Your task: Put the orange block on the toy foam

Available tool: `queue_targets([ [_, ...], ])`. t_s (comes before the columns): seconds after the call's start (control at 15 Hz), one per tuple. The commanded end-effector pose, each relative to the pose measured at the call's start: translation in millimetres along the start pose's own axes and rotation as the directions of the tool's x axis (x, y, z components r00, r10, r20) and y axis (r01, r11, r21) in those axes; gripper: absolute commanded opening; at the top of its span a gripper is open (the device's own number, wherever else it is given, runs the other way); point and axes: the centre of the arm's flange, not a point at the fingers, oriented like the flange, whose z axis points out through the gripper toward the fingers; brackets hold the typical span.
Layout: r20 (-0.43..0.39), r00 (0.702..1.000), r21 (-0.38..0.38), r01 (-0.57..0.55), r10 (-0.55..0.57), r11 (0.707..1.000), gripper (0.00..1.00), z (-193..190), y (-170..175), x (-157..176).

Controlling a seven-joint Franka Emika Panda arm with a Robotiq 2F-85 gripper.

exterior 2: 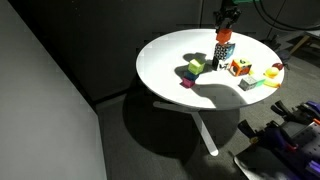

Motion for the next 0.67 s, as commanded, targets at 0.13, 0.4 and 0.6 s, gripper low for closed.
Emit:
queue_targets([
  [0.13,0.011,0.999,0.027,-0.042,0.042,0.999,0.28,-7.3,7.5,15.3],
  [0.4,0.014,0.998,0.042,-0.062,0.062,0.997,0.28,-5.7,15.4,17.5],
  [0.6,0.016,0.997,0.05,-0.074,0.073,0.996,0.28,-4.3,20.4,19.1],
])
